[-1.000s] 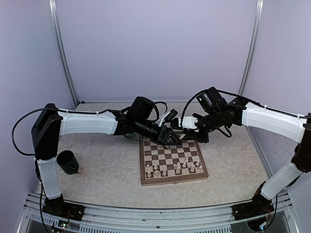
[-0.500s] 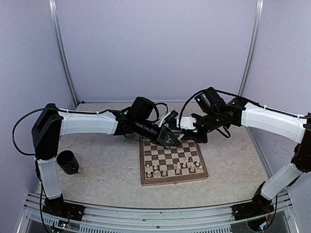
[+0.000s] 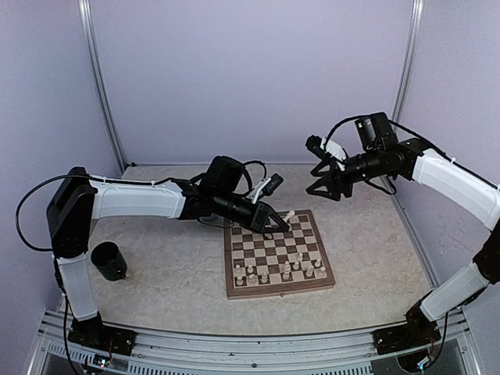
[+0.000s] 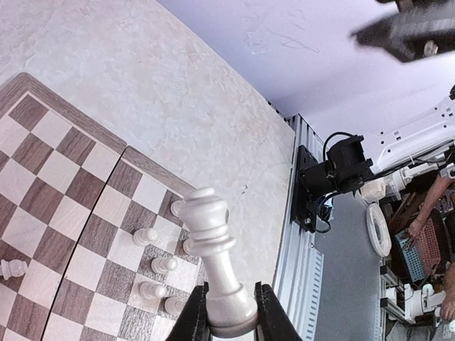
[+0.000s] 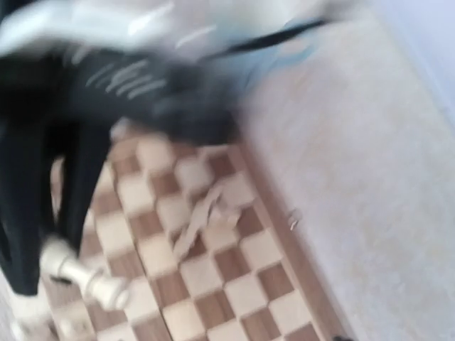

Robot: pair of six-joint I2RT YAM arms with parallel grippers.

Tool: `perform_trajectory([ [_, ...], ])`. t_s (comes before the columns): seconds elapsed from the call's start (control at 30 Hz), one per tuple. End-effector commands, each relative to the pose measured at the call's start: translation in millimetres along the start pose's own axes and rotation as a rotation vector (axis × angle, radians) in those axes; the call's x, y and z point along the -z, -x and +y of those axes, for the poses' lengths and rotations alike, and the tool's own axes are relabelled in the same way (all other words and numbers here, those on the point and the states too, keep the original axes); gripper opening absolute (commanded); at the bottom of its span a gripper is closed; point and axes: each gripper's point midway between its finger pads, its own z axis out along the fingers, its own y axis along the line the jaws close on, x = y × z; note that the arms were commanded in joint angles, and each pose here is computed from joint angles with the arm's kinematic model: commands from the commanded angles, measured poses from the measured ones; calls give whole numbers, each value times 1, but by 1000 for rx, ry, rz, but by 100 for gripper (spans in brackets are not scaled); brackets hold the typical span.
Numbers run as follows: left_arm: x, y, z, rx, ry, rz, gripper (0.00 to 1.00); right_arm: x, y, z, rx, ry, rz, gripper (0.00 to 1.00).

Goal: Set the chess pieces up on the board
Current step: Pass from the right arm to the left, then pass from the left arm to the right

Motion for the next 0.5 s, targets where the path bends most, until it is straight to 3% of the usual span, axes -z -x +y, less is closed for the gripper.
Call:
perform_trajectory([
  [0.0, 18, 24, -27, -133, -16, -115, 6, 29, 40, 11, -280, 238, -237, 62],
  [0.17, 24, 28, -36, -167, -16, -135, 6, 8, 28, 28, -507, 495, -267, 62],
  [0.33, 24, 28, -41, -185, -13, -136, 6, -2, 29, 30, -583, 606, -289, 60],
  [0.47, 25, 29, -41, -189, -12, -137, 6, -2, 34, 31, -593, 665, -316, 50],
])
